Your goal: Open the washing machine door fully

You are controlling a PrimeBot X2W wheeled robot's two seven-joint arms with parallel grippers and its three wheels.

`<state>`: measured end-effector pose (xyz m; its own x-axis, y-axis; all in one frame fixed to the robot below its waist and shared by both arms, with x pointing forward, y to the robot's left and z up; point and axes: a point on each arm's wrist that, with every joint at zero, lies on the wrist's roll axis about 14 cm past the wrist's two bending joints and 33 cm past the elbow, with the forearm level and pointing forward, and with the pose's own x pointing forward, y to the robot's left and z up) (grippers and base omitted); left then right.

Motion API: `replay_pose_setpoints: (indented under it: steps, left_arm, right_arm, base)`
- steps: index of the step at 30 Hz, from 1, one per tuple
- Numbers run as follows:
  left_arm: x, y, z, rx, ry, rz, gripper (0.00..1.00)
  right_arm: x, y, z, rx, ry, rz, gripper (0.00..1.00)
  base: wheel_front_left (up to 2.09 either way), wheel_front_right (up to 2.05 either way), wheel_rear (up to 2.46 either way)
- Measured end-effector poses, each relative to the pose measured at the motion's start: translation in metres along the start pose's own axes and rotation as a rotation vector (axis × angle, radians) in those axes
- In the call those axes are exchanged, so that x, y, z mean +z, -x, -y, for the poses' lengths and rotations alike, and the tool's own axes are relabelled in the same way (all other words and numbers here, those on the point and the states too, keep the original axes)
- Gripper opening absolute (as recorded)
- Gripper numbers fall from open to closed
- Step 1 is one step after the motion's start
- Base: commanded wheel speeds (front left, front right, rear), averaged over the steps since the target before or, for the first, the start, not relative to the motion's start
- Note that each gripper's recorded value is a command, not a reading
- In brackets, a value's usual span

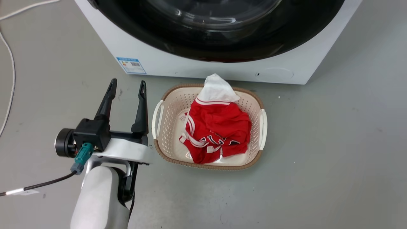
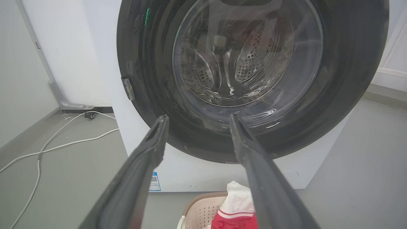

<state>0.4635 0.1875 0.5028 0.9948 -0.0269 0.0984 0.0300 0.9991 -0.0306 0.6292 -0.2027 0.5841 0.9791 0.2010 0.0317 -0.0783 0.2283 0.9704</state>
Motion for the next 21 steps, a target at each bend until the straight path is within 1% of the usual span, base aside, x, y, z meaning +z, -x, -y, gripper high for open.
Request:
replay_pose_setpoints:
  steps: [5, 10, 16, 21]
  left_arm:
    - [-0.004, -0.009, -0.004, 0.005, -0.005, 0.003, 1.0]
    - [-0.009, -0.015, -0.006, 0.009, -0.003, -0.001, 1.0]
    - [-0.015, -0.02, -0.007, 0.011, 0.0, -0.008, 1.0]
    - [-0.02, -0.021, -0.007, 0.011, 0.006, -0.017, 1.0]
  right_arm:
    - [-0.024, -0.036, -0.003, -0.027, 0.07, -0.111, 0.0]
    - [-0.047, -0.06, 0.0, -0.053, 0.117, -0.203, 0.0]
    - [-0.068, -0.075, 0.002, -0.067, 0.158, -0.285, 0.0]
    - [-0.082, -0.079, 0.007, -0.078, 0.184, -0.358, 0.0]
  base:
    - [0.0, 0.0, 0.0]
    - [0.0, 0.0, 0.0]
    - [0.0, 0.0, 0.0]
    - [0.0, 0.0, 0.0]
